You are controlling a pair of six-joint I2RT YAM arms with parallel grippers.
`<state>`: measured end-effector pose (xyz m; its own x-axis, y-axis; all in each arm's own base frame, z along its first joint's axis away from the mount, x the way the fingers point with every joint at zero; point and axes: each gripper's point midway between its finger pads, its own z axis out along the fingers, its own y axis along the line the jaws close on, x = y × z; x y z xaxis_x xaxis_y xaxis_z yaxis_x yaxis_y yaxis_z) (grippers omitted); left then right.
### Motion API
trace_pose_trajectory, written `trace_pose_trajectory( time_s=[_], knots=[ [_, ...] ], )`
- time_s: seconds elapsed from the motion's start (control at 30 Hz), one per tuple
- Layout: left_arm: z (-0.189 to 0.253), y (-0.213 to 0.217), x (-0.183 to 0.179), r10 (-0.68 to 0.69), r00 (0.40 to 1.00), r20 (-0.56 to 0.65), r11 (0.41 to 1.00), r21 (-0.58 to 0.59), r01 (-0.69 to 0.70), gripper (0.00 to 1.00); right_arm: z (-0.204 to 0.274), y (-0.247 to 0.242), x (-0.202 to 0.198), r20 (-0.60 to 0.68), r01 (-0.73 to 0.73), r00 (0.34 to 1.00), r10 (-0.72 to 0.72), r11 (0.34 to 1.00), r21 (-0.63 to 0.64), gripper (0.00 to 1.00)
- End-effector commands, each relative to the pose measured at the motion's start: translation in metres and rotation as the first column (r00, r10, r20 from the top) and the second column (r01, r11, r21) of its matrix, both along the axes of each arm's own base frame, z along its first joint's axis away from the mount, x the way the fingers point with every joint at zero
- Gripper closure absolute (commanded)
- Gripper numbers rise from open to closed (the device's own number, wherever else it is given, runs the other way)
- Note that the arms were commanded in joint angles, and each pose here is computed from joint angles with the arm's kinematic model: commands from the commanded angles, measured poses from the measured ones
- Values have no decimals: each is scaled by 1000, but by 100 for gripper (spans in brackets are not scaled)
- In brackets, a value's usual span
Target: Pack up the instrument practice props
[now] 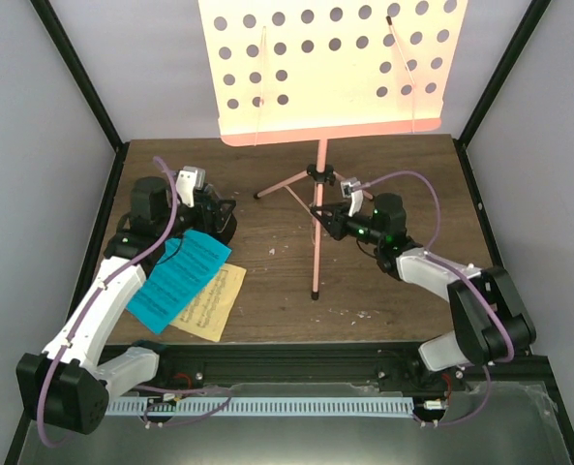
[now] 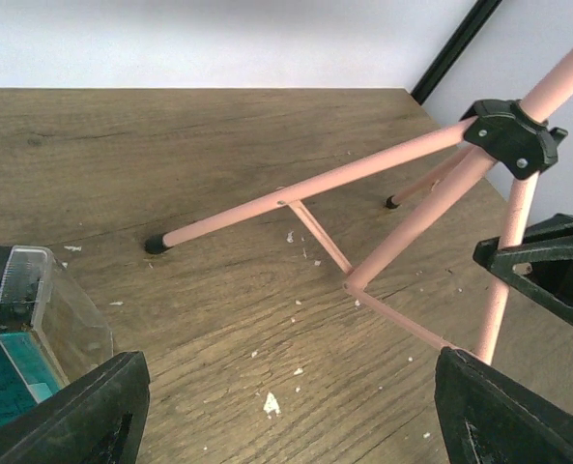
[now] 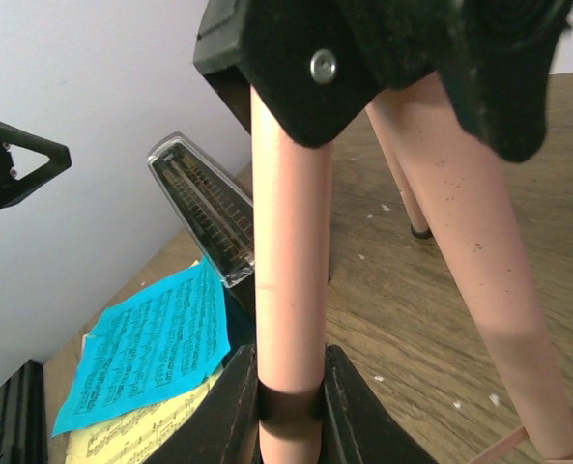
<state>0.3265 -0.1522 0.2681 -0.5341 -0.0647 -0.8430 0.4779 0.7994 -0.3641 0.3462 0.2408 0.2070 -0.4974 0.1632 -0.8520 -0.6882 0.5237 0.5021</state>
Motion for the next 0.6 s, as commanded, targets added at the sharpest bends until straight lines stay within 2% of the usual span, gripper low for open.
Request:
trace_pose_trajectory(
  time_s=[0.0,0.27,0.4,0.57],
  knots=[
    [14,0,0,-5,999,42,1000,-3,5,19,6,-19,3,2,171,985,-171,985,-30,99],
    [13,1,0,6,999,38,1000,-2,-6,19,7,-11,-12,-101,348,933,-345,937,12,99],
    [13,2,0,12,999,37,1000,-1,-12,19,14,5,-18,-147,372,922,-359,925,72,99],
    [11,2,0,11,999,31,1000,-2,-11,19,13,26,-20,-165,381,916,-365,922,77,99]
  ],
)
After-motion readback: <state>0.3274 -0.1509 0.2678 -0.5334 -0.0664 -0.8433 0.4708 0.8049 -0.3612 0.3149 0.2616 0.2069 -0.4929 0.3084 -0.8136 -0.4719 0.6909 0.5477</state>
